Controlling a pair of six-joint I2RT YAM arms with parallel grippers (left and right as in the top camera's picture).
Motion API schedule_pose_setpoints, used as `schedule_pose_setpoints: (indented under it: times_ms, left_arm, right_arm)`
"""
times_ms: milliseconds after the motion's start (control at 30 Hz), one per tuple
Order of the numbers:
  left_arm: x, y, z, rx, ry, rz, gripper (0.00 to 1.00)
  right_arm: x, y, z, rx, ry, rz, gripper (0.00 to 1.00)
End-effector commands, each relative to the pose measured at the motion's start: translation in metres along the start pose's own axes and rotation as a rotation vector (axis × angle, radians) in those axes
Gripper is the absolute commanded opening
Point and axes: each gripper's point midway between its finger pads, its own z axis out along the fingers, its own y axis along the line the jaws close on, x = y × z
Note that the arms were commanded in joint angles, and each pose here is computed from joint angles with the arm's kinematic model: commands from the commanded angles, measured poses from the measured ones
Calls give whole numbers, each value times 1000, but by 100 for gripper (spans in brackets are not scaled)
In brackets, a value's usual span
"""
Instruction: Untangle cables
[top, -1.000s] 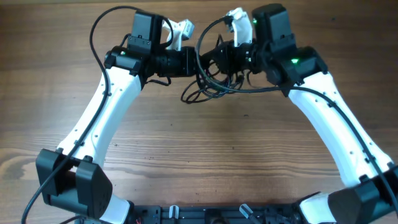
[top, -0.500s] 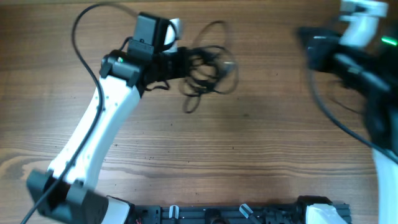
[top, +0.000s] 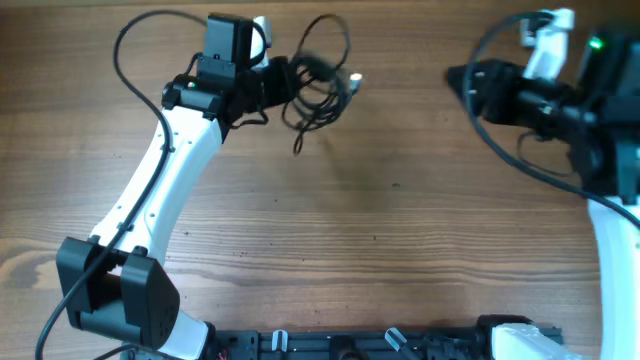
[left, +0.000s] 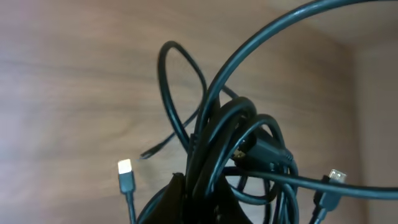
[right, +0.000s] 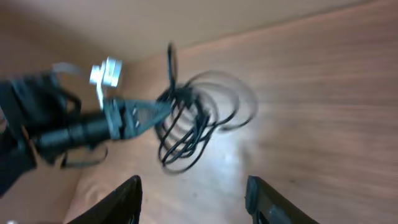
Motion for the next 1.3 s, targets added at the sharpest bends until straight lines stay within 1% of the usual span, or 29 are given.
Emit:
schedule_pose_setpoints:
  times_ms: [0, 33, 133, 233, 300, 333, 400, 467, 533, 600, 667, 733, 800, 867, 933, 967, 1033, 1067, 1167, 1267]
  left_arm:
    - [-15, -53, -29, 218, -58, 171, 4]
    - [-23, -60, -34, 237, -98, 203, 4]
    - [-30, -74, -42, 252, -158, 280, 4]
    - [-34, -78, -47, 184, -219, 296, 4]
    - [-29, -81, -47, 141, -226, 292, 4]
    - [-23, -81, -44, 122, -211, 277, 4]
    - [-12, -71, -40, 76, -164, 190, 4]
    - [-1, -62, -38, 49, -114, 135, 4]
    - [7, -56, -37, 30, -77, 97, 4]
    - [16, -57, -38, 60, -30, 84, 4]
    - [25, -62, -41, 126, 32, 67, 4]
    - [29, -62, -45, 170, 75, 43, 4]
    - [31, -57, -52, 218, 120, 0, 4]
    - [31, -57, -56, 249, 140, -16, 4]
    - [32, -60, -58, 279, 154, -22, 4]
    - [34, -62, -59, 292, 163, -21, 4]
    - [38, -62, -59, 290, 178, -26, 4]
    - [41, -59, -58, 273, 189, -33, 4]
    - [46, -44, -55, 195, 198, -57, 4]
    - [48, -44, -55, 192, 206, -62, 4]
  right_arm:
    - [21, 32, 26, -125, 100, -109, 57]
    - [25, 40, 33, -146, 119, -128, 57]
    - [36, 48, 51, -160, 166, -141, 57]
    - [51, 50, 72, -148, 227, -146, 57]
    - [56, 47, 89, -110, 244, -157, 57]
    - [58, 48, 97, -102, 246, -173, 56]
    - [57, 46, 111, -57, 229, -205, 56]
    - [56, 41, 120, -12, 214, -237, 55]
    - [58, 39, 130, -3, 221, -275, 48]
    - [66, 35, 142, -3, 253, -332, 41]
    - [72, 30, 149, -1, 277, -381, 37]
    - [72, 22, 151, 28, 282, -444, 36]
    - [69, 7, 149, 109, 285, -525, 37]
    - [72, 2, 148, 123, 304, -575, 40]
    - [76, 7, 148, 83, 321, -599, 43]
    - [84, 18, 148, 4, 339, -631, 46]
    - [85, 23, 148, -21, 338, -626, 50]
    - [84, 23, 148, -21, 332, -624, 53]
    - [80, 26, 150, -18, 313, -583, 57]
    - [85, 37, 149, -89, 323, -577, 59]
